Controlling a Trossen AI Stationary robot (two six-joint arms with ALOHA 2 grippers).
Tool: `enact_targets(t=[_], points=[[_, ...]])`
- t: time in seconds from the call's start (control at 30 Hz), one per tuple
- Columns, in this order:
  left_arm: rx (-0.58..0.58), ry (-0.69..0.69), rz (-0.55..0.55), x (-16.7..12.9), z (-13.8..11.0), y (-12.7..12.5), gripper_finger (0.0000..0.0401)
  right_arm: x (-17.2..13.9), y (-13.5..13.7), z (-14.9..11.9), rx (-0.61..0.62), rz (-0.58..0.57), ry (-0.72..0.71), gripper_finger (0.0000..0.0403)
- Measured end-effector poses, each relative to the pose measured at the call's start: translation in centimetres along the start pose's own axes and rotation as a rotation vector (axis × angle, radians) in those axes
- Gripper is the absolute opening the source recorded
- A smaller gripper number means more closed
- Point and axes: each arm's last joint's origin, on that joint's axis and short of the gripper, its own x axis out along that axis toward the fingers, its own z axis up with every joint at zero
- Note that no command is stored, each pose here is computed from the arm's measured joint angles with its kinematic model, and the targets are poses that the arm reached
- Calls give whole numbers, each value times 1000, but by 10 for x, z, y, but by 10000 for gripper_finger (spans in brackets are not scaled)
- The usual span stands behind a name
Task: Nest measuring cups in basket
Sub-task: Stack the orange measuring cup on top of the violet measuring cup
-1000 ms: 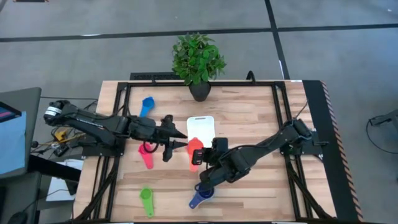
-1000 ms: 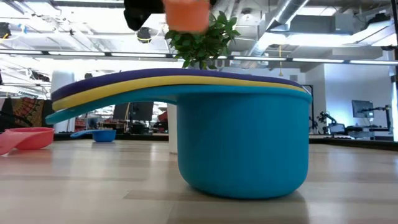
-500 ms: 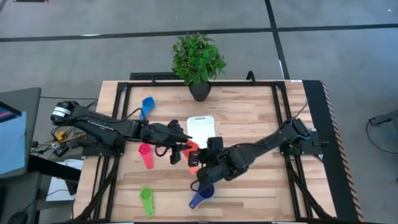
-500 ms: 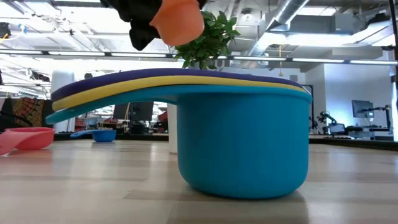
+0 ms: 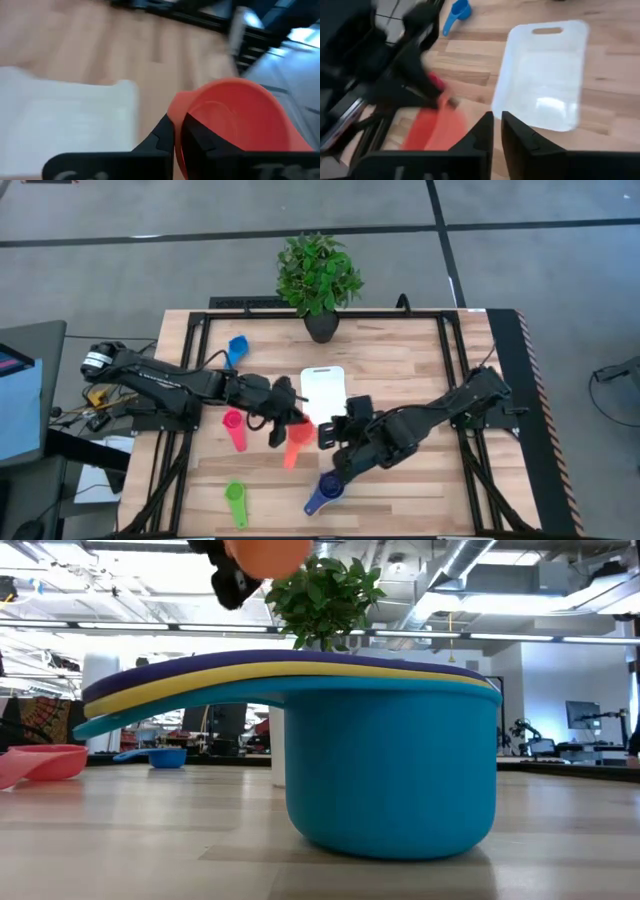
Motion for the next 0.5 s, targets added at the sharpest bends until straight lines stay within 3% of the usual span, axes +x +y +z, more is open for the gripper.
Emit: enact_targets(t=[0.23, 0.5], points=[[13, -20, -82, 44, -25, -29, 2, -31, -19, 20, -66, -40, 39, 96], [45, 48, -60, 99, -46, -45, 5, -45, -27, 11, -77, -68, 175, 102]])
